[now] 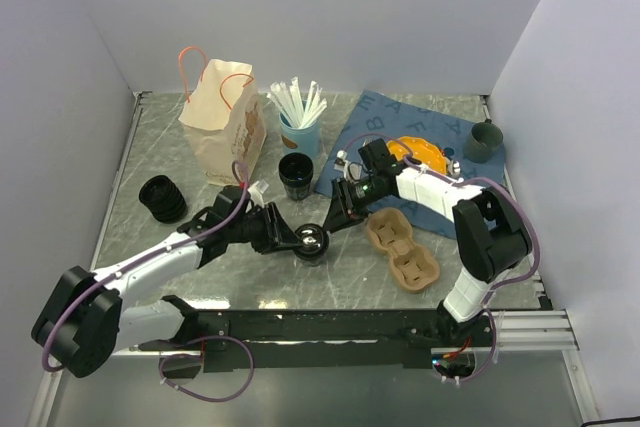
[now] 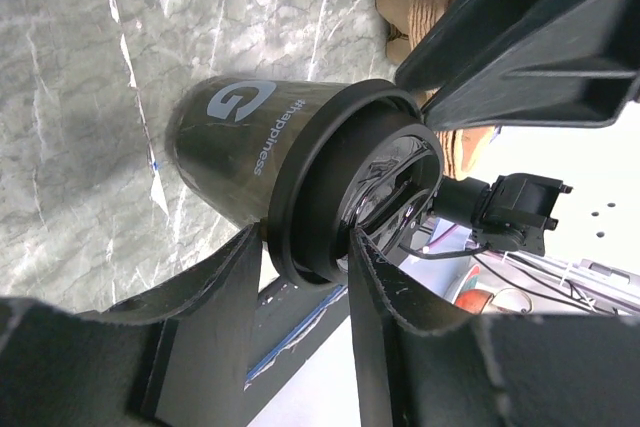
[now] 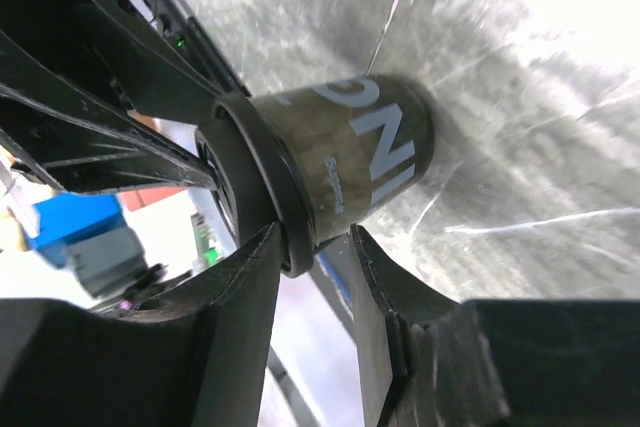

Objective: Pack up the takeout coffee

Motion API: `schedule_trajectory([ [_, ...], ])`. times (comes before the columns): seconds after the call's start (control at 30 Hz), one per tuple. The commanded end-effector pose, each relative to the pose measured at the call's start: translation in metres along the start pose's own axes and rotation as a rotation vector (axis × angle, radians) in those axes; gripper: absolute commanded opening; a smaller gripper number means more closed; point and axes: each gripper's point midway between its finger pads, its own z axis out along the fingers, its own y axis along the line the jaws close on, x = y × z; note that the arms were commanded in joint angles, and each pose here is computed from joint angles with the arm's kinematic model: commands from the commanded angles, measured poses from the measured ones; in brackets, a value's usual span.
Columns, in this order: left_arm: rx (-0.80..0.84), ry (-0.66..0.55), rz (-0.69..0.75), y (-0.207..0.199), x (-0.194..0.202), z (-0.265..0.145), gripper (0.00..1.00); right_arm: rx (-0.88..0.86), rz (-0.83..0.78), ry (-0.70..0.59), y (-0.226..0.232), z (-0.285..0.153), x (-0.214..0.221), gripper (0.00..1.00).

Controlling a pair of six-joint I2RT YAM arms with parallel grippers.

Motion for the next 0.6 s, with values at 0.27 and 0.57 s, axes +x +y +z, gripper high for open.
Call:
schedule_trajectory([
  [0.27, -0.399, 0.072, -0.009, 0.095, 0.024, -0.001, 0.44, -0.014, -0.118, -0.046, 0.009, -0.016, -0.036, 0.40],
  [0.57, -0.414, 0.092, 0.002, 0.096, 0.021, 0.003, 0.43, -0.040, -0.116, 0.006, 0.002, -0.007, -0.032, 0.39],
])
